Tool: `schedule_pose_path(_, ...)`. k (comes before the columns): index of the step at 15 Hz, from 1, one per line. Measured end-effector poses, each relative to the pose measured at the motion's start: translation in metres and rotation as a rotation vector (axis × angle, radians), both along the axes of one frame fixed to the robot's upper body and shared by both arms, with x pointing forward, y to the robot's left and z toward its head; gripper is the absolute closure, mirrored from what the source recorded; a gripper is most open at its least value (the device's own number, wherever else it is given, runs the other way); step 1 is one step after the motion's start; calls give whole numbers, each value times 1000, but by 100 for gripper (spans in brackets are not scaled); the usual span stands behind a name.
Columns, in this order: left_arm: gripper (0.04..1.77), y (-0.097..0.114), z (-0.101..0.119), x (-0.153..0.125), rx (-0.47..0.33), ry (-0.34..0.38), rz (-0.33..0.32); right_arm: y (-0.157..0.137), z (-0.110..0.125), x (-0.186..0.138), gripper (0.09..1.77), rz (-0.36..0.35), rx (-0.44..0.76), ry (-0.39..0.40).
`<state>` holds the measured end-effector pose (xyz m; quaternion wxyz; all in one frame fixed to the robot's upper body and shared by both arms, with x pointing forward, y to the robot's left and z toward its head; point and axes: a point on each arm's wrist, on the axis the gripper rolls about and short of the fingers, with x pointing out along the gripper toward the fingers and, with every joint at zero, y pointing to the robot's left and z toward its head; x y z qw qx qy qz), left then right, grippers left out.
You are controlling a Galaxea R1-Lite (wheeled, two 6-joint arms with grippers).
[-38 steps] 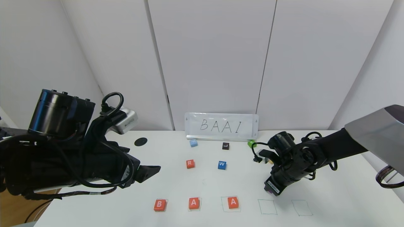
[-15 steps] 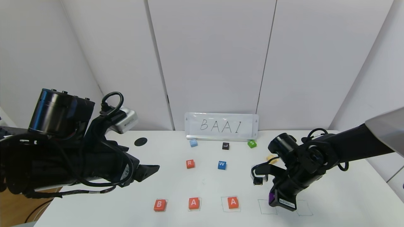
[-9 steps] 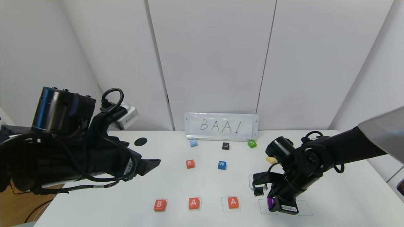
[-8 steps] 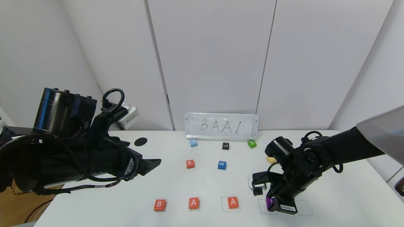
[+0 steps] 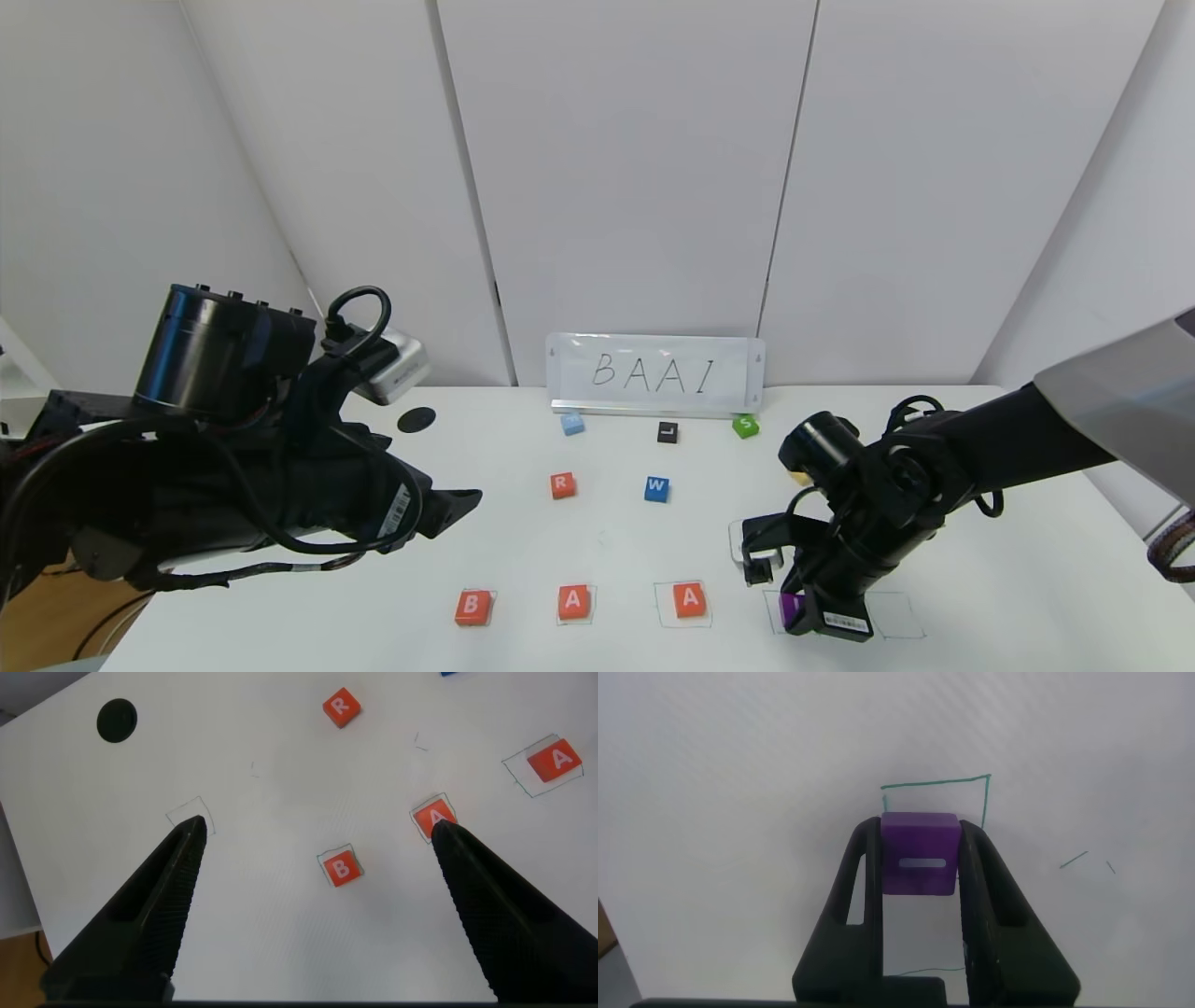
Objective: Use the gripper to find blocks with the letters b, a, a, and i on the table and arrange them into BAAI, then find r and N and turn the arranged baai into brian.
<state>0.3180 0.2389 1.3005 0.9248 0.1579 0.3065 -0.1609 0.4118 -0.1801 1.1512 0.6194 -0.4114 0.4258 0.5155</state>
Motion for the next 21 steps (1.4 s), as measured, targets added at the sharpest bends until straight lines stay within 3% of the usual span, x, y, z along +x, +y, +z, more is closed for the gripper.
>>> schedule_pose_path(14,9,-1,-2,-1,6,7,-9,0,-13,2,132,14,38,-4)
schedule_pose_path(21,9,-2,-4,-1,8,13,-13,-5,-14,3,132,55,26,-15)
